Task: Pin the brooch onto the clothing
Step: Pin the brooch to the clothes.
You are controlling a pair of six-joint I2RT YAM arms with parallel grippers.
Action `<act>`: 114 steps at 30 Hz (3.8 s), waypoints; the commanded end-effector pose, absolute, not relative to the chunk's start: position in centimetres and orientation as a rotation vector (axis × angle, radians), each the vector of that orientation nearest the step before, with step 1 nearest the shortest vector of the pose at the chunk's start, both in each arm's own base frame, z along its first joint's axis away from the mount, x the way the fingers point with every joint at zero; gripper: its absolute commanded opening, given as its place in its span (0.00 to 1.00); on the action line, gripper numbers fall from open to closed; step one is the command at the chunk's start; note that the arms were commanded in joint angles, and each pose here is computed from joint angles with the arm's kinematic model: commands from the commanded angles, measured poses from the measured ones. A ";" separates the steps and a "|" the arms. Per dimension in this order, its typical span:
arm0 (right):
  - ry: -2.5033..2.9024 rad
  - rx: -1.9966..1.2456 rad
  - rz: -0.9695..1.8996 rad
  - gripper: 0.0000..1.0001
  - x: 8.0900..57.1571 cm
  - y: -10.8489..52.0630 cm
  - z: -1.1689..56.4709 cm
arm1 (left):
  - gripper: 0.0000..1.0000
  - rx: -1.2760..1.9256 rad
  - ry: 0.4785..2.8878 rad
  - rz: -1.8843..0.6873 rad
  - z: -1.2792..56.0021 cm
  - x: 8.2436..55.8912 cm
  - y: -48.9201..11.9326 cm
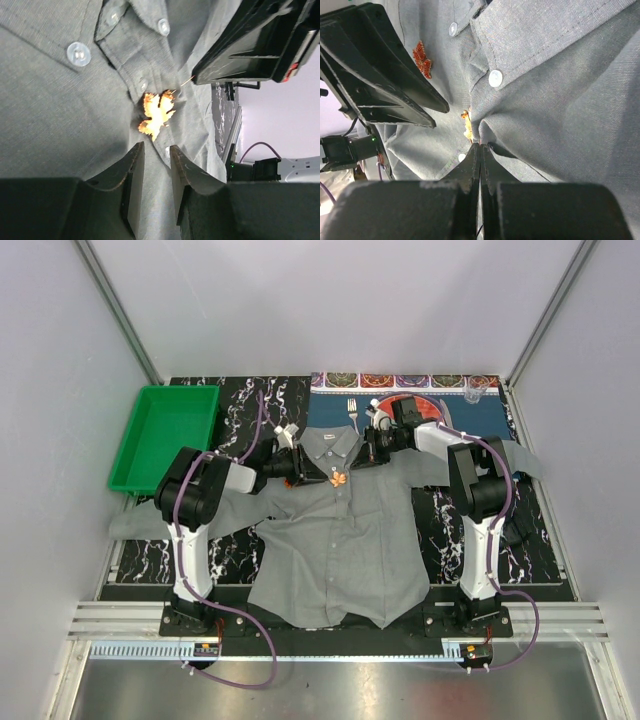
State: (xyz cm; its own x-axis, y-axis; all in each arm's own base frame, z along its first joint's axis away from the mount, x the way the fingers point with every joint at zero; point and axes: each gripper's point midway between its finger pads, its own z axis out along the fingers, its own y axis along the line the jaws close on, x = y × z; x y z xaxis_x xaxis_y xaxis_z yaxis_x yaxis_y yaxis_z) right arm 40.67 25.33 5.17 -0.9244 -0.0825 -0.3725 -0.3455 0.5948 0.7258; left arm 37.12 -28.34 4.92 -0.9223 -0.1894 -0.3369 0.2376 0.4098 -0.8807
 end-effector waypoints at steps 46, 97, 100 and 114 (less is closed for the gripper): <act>2.431 -0.507 1.150 0.00 40.8 25.3 8.6 | 0.02 -0.042 2.252 -1.533 4.9 38.3 -31.8; 2.176 -0.676 1.402 0.52 41.1 25.8 15.9 | 0.00 0.010 2.268 -1.529 4.5 39.2 -31.6; 2.081 -0.795 1.312 0.50 41.5 23.2 14.6 | 0.00 0.015 2.274 -1.535 4.4 39.1 -31.6; 1.884 -1.300 0.945 0.15 42.4 22.0 11.1 | 0.00 0.004 2.273 -1.549 4.1 39.3 -31.6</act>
State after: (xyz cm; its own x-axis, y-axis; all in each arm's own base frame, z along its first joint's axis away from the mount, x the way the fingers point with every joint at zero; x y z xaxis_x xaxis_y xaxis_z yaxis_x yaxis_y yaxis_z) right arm 42.04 21.56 10.40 -0.4979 -0.3611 -0.7885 -0.8583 0.3351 0.3885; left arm 38.03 -31.18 2.63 -0.9399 -0.2119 -0.2677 0.1588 0.4229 -0.8921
